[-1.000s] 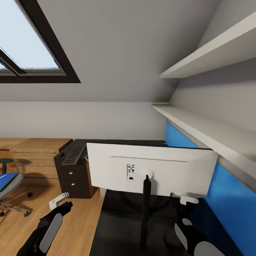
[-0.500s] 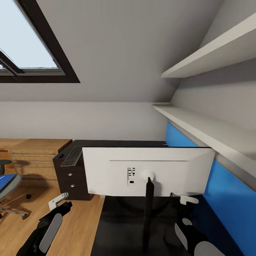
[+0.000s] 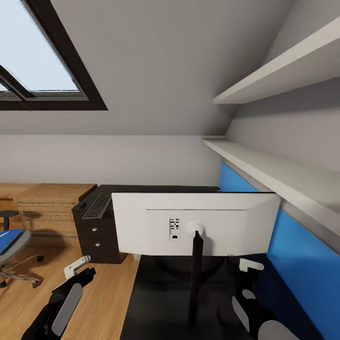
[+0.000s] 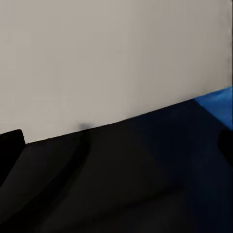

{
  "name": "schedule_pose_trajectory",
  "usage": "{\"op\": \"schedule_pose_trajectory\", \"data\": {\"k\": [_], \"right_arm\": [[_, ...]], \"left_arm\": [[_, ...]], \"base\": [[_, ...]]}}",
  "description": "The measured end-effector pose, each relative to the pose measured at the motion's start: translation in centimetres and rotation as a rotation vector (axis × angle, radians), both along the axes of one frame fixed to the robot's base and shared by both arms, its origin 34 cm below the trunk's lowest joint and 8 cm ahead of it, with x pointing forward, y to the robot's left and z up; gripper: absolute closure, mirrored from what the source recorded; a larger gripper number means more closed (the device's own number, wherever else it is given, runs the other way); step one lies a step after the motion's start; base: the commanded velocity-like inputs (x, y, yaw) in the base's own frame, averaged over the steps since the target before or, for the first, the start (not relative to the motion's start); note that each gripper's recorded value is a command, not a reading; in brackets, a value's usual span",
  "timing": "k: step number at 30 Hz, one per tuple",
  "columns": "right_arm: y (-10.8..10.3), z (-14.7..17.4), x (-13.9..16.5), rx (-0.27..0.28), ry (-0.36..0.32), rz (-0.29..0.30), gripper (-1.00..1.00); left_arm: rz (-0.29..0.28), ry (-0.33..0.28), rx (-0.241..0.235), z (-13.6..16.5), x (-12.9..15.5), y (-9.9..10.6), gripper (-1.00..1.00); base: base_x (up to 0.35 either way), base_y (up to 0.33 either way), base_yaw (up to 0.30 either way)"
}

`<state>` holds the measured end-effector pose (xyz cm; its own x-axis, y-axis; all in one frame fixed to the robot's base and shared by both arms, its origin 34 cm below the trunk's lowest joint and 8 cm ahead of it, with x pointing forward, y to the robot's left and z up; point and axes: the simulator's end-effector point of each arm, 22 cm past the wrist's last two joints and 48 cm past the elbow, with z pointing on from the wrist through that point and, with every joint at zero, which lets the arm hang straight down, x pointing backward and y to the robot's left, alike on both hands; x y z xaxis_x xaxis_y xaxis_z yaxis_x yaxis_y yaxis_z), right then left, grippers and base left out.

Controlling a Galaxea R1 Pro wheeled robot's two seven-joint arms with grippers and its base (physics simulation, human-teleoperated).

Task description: In the bedroom, organize the workspace by keeping the computer under the desk, ensuring the monitor is on the desk, placing the keyboard on the desk next to the monitor, placing the mouse on the desk next to the keyboard, moving the folder from the swivel chair onto the desk next to the mouse, stacking the notebook on top of the folder with the pen on top of the notebook, and positioning the swivel chair next to the desk.

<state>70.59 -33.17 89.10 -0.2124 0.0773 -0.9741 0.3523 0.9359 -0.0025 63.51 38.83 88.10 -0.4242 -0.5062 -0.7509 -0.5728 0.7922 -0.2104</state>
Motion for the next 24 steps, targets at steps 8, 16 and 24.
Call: {"op": "schedule_pose_trajectory", "data": {"k": [8, 16, 24], "right_arm": [[0.0, 0.0, 0.0, 0.0, -0.001, 0.0, -1.0], [0.3, 0.0, 0.0, 0.001, -0.001, 0.002, -1.0], [1.6, -0.1, 0.0, 0.01, 0.009, -0.005, -1.0]], "left_arm": [[-0.001, 0.0, 0.0, 0.0, 0.0, 0.0, -1.0], [-0.002, -0.001, 0.0, 0.0, 0.0, -0.1, -1.0], [-0.006, -0.005, -0.002, 0.1, 0.1, -0.5, -1.0]], "base": [[-0.333, 0.0, 0.0], [-0.333, 0.006, 0.0], [-0.284, 0.181, 0.0]]}}
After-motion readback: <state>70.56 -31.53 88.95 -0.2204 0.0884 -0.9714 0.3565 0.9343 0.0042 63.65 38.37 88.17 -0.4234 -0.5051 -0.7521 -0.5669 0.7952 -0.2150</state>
